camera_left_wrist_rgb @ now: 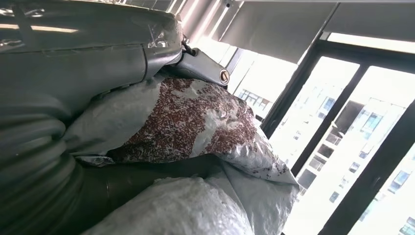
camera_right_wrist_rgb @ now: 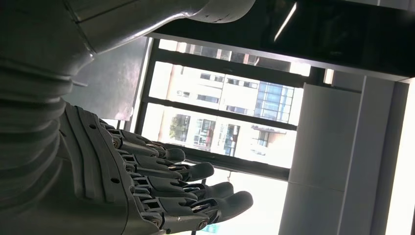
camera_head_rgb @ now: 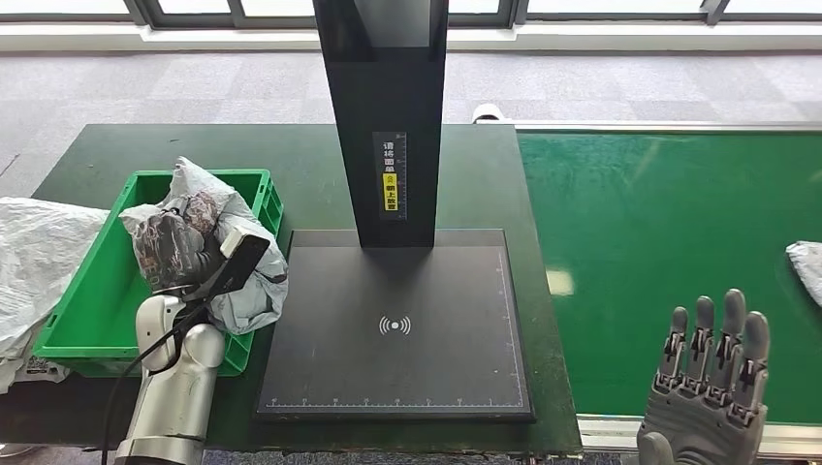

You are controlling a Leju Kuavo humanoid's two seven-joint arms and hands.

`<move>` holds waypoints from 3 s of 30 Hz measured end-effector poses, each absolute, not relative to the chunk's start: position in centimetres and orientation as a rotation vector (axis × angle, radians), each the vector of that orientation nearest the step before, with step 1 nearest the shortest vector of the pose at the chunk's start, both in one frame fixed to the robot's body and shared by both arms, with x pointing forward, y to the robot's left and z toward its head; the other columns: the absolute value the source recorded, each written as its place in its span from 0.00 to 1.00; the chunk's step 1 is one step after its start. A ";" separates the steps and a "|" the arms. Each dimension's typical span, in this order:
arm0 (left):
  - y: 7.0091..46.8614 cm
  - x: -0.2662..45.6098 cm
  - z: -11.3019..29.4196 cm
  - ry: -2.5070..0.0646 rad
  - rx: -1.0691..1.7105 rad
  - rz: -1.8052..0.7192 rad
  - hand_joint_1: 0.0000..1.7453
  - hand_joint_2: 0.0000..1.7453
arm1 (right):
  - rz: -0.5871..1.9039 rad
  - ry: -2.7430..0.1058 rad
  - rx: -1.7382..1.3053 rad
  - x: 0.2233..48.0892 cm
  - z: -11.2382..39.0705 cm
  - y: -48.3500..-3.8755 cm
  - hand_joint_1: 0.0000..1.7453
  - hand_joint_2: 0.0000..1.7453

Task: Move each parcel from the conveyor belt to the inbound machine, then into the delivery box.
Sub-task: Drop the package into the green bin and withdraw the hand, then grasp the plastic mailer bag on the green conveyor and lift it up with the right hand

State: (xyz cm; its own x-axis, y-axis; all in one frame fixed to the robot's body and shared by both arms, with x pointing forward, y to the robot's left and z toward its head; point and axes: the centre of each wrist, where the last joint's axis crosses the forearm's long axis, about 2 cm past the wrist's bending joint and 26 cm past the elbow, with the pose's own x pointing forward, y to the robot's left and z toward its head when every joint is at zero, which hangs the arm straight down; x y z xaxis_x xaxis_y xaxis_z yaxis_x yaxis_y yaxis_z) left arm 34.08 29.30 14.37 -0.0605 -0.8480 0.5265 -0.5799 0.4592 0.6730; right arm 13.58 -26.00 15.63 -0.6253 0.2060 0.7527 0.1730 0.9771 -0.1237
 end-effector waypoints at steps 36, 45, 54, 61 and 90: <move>38.1 37.9 11.4 -1.652 1.097 0.045 0.00 0.00 | -0.043 -2.178 -0.356 14.4 12.8 -27.5 0.00 1.00; 40.1 32.2 9.7 -1.800 1.186 0.439 0.00 0.00 | -0.038 -2.146 -0.294 16.4 10.6 -26.4 0.00 1.00; 33.6 23.1 10.5 -2.020 0.856 0.599 0.00 0.00 | 0.066 -2.035 -0.518 16.4 7.3 -28.4 0.00 1.00; 27.8 23.3 12.2 -2.219 0.296 0.415 0.00 0.00 | 0.136 -1.928 -0.741 15.2 5.7 -30.9 0.00 1.00; 21.1 16.5 12.8 -2.184 -0.044 0.385 0.00 0.00 | 0.812 -1.027 -1.143 32.5 3.6 -40.3 0.00 1.00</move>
